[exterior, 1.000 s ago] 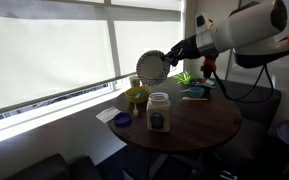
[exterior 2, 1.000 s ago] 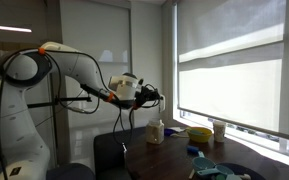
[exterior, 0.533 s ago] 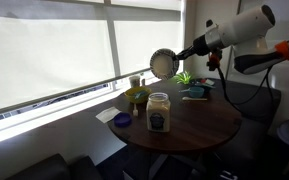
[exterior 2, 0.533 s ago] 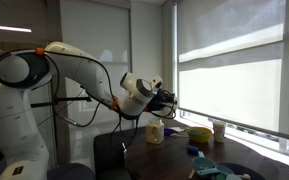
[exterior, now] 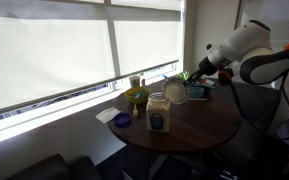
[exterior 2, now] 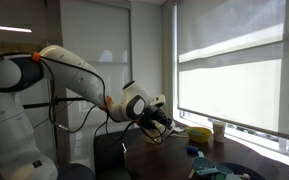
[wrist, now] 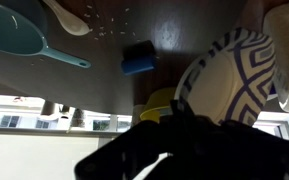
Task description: Put the sugar from the black and white bowl in the glass container
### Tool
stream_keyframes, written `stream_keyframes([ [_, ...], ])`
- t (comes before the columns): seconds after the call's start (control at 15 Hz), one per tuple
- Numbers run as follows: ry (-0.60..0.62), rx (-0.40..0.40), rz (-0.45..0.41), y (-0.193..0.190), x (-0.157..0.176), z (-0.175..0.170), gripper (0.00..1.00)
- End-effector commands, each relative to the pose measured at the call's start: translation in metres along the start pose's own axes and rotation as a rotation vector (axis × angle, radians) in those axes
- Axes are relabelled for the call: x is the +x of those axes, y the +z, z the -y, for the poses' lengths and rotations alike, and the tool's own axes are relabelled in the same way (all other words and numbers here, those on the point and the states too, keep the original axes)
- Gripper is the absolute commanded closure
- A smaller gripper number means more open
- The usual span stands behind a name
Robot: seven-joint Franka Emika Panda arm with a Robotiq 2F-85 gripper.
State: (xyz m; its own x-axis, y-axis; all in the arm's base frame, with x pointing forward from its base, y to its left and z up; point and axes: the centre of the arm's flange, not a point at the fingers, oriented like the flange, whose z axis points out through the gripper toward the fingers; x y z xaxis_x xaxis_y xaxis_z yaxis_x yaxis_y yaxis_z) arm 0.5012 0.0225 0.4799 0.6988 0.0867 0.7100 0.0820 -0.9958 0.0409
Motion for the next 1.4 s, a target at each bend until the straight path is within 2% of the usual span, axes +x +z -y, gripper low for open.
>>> stream_keyframes([
  [0.0, -0.002, -0.007, -0.006, -0.003, 0.001, -0.003, 0.97],
  [0.07, -0.003, -0.019, -0.006, -0.002, 0.001, -0.005, 0.99],
  [0.47, 0.299, 0.084, 0.116, -0.006, 0.015, -0.036, 0.99],
  [0.6, 0.364, 0.077, 0.140, -0.011, 0.018, -0.051, 0.99],
  [0.87, 0.433, 0.036, 0.216, -0.012, 0.019, -0.094, 0.99],
  [1.07, 0.479, 0.105, 0.301, -0.006, 0.013, -0.115, 0.99],
  [1.27, 0.510, 0.157, 0.394, 0.015, 0.000, -0.121, 0.99],
  [1.33, 0.516, 0.178, 0.401, 0.024, -0.005, -0.124, 0.99],
])
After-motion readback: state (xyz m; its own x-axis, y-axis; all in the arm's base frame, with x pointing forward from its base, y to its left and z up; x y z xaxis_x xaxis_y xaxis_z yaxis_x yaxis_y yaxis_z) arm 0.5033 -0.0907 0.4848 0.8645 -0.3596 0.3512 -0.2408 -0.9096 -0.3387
